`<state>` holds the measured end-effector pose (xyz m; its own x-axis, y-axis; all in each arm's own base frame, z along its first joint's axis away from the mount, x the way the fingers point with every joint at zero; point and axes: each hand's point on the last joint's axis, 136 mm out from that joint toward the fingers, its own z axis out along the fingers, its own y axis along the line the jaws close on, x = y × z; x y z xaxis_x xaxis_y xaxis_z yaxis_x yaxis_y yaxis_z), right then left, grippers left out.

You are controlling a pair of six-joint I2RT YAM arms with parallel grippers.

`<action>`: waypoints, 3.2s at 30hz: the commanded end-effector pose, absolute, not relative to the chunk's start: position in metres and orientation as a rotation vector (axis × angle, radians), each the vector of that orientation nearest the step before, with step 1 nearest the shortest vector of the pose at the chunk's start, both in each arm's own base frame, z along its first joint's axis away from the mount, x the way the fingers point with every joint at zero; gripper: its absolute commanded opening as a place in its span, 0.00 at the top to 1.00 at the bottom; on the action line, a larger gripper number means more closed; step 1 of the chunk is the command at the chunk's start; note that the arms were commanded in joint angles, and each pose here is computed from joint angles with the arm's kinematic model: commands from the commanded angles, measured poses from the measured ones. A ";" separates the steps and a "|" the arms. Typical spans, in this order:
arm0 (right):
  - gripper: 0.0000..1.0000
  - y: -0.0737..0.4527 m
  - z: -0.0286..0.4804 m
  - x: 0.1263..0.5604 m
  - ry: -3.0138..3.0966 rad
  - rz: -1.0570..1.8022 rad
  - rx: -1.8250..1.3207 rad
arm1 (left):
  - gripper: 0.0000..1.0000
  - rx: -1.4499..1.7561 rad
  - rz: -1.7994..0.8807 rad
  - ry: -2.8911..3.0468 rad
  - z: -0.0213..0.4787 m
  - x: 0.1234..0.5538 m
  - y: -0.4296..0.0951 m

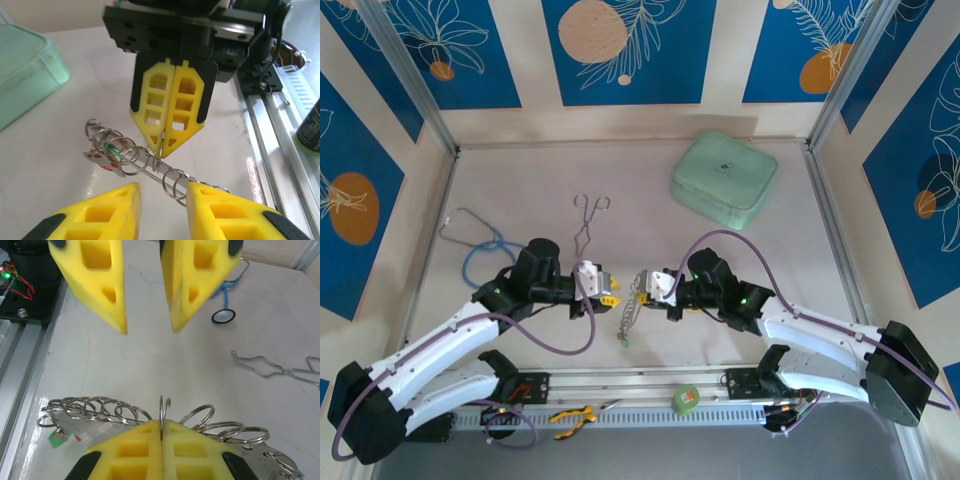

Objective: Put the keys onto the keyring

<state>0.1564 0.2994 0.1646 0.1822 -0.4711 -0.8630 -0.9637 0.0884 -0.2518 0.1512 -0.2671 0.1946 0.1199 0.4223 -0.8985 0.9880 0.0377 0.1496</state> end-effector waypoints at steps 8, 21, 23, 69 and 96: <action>1.00 0.314 0.201 0.149 1.219 0.600 -1.594 | 0.66 1.665 -0.855 1.322 0.185 0.137 -0.275; 1.00 0.325 0.202 0.149 1.201 0.577 -1.616 | 0.68 1.648 -0.847 1.295 0.189 0.140 -0.280; 1.00 0.326 0.202 0.150 1.203 0.578 -1.614 | 0.71 1.647 -0.845 1.292 0.189 0.140 -0.281; 1.00 0.232 0.212 0.228 1.651 0.347 -1.086 | 0.18 0.951 -0.484 1.598 0.235 0.228 -0.239; 1.00 0.056 0.240 0.251 2.112 0.110 -0.019 | 0.41 0.665 -0.478 2.542 0.082 0.203 -0.400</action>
<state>0.2531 0.0635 0.2242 -0.5516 -0.0177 -0.8339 -0.1048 0.9933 0.0482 0.2036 -0.4062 0.0945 -0.7182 0.3969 -0.5715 0.6081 0.7573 -0.2382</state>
